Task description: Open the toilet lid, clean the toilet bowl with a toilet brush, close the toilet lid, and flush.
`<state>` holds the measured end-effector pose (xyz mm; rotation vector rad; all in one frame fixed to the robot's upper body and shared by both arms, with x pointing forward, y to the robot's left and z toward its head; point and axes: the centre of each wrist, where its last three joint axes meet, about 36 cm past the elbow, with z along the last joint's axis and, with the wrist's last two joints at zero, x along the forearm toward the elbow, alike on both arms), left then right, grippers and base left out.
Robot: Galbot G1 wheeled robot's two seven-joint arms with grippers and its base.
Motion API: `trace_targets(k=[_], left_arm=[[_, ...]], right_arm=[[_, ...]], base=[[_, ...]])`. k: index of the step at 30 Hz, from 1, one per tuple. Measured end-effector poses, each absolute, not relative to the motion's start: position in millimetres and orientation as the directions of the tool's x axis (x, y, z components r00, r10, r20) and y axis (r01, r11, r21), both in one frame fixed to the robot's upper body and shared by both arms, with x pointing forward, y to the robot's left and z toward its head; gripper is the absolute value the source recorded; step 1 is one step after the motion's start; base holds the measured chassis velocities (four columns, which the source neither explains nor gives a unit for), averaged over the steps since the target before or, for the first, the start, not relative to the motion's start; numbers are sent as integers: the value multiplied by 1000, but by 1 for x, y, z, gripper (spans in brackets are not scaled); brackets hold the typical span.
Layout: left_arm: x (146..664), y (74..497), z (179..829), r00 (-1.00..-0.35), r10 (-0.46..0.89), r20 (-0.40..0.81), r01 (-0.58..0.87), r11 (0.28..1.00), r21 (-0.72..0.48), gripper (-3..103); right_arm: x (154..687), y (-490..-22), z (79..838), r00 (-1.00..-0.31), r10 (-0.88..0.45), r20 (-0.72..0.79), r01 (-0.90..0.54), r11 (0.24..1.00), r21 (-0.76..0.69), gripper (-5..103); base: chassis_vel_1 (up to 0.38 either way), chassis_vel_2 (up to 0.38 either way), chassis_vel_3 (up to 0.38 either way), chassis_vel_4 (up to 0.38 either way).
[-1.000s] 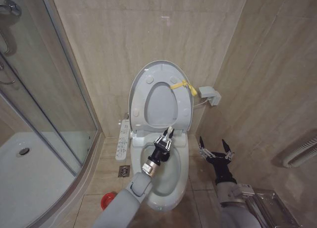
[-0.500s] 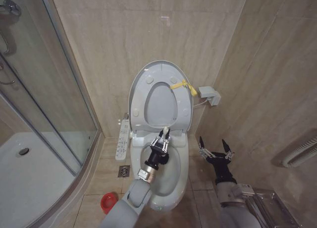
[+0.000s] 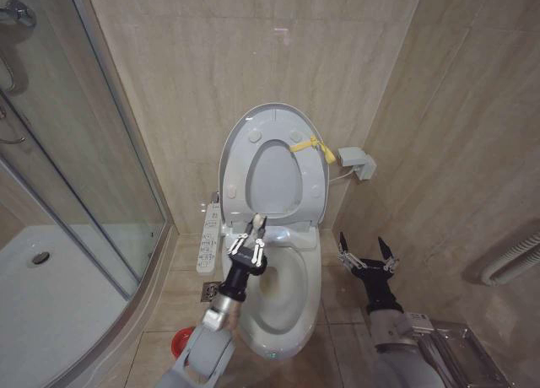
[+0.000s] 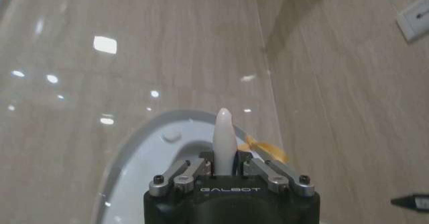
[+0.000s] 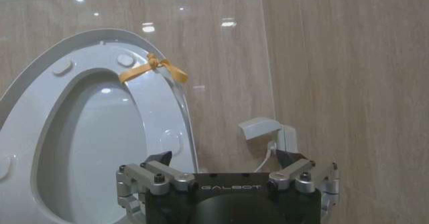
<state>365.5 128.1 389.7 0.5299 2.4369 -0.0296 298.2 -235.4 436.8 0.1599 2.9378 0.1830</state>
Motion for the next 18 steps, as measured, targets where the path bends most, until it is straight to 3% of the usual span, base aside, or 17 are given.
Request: trace_targets(k=[12, 14, 18], left_arm=[[279, 143, 416, -775, 238, -585, 228, 969, 92, 22], [255, 152, 422, -822, 132, -553, 126, 991, 50, 22], [253, 172, 425, -831, 57, -554, 30, 998, 59, 22]], right_arm=[[298, -235, 437, -975, 119, -185, 95, 987, 133, 100], [298, -235, 437, -975, 119, -185, 95, 987, 133, 100], [298, -235, 437, -975, 119, -185, 95, 987, 133, 100]], base=[[0, 0, 0, 0], [0, 0, 0, 0], [0, 0, 0, 0]])
